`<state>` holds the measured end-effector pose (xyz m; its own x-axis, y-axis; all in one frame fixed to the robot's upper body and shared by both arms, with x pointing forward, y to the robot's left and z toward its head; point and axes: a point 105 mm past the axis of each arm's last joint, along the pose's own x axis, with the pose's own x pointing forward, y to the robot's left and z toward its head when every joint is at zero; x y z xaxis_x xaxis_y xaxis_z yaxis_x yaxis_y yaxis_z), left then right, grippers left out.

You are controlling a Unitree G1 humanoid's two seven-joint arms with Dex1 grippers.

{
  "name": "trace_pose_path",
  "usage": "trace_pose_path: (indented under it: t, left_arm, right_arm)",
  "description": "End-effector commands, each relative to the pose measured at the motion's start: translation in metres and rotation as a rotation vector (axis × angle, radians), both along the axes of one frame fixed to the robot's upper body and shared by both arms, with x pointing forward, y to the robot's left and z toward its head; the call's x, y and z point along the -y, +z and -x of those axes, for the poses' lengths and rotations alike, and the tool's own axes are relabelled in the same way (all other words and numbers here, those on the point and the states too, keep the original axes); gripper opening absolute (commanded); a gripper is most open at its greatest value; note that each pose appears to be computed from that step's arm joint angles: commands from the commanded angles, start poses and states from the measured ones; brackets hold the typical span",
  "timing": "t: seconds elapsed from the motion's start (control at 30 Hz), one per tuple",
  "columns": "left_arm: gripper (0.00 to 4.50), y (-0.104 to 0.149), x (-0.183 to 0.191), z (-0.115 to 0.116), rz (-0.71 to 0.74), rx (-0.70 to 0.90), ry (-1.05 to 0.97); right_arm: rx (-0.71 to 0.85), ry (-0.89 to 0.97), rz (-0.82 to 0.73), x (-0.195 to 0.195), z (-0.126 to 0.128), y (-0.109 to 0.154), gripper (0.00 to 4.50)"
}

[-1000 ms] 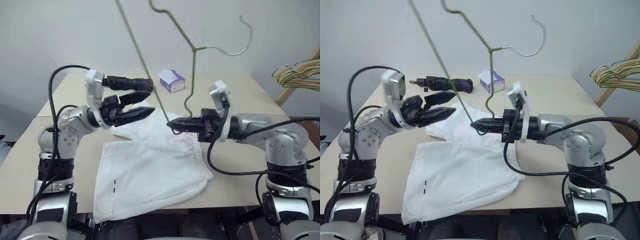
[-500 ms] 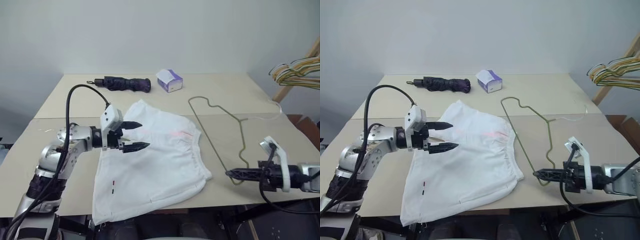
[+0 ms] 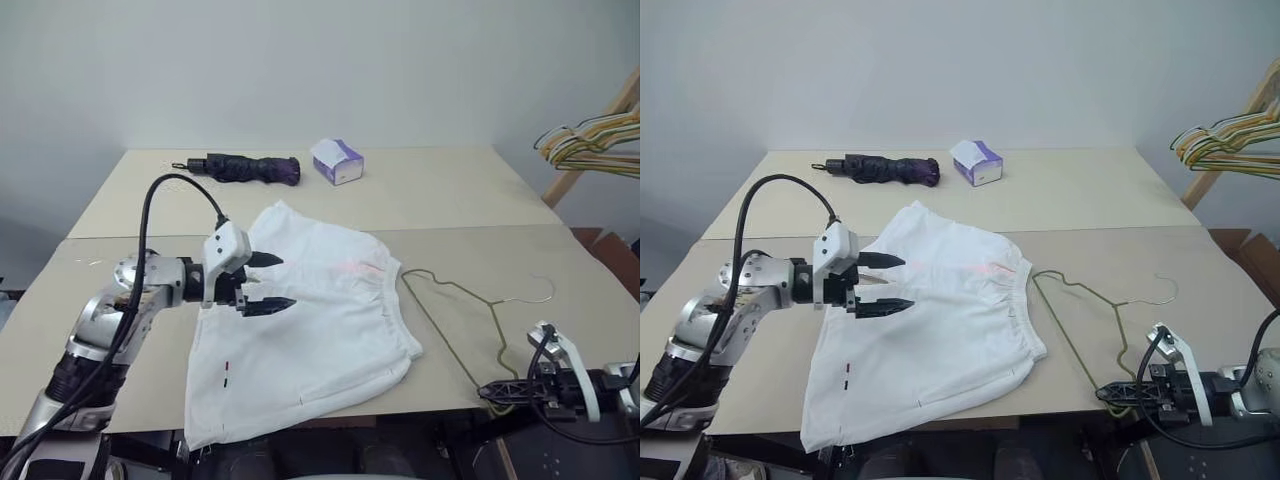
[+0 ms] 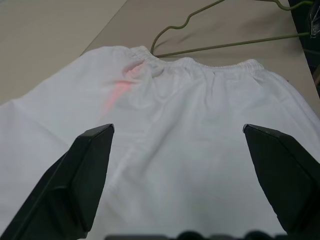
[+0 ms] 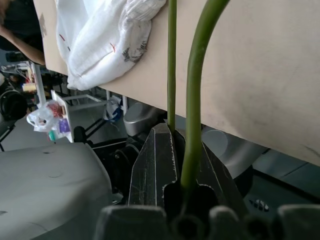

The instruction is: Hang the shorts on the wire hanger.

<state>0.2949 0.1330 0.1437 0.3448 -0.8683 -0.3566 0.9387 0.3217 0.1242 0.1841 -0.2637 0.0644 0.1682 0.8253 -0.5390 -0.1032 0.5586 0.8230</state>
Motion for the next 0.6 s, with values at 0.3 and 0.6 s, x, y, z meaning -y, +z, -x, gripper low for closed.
trace_pose_path:
  t: [0.3,0.6]
  left_arm:
    - [4.48,0.011,0.002,-0.001,0.007,0.075,-0.008]
    - [4.48,0.005,0.005,-0.003,-0.010,0.084,-0.001]
  right_arm:
    - [0.123,0.143,-0.005,-0.010,0.001,0.008,0.00]
    - [0.155,0.225,0.146,0.003,-0.012,0.002,0.00]
